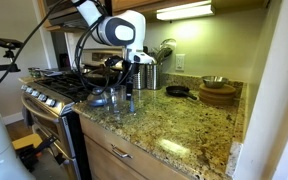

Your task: Place the blender blades upright in the cup then close the cup

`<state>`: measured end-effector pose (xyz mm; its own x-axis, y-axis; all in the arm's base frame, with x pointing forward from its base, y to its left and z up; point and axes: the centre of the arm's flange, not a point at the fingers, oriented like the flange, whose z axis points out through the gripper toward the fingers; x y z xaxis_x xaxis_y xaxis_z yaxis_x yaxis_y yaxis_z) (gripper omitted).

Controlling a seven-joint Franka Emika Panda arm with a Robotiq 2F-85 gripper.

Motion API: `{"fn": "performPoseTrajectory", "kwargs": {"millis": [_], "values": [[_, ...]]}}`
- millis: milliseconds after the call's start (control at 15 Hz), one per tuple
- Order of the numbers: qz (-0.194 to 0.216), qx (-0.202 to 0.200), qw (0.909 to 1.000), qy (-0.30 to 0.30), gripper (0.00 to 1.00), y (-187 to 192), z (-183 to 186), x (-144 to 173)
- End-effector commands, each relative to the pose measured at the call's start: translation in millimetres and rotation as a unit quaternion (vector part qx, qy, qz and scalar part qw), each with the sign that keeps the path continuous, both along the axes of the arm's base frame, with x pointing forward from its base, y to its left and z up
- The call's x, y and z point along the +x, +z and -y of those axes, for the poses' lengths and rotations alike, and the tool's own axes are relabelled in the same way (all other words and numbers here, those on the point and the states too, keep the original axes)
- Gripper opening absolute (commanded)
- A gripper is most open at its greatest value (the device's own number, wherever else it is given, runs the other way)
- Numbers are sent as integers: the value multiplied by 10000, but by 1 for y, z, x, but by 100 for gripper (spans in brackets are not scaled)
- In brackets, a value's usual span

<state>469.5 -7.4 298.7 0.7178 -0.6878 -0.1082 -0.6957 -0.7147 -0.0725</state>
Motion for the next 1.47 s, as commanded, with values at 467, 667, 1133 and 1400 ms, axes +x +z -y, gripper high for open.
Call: {"fn": "performPoseTrajectory", "kwargs": {"millis": [467, 667, 1133, 1400], "values": [[47, 5, 9999, -135, 5, -5, 1, -5], [49, 13, 9999, -121, 15, -10, 1, -3], [117, -72, 9995, -268, 5, -12, 16, 3], [206, -70, 9992, -337, 8, -8, 23, 2]]}}
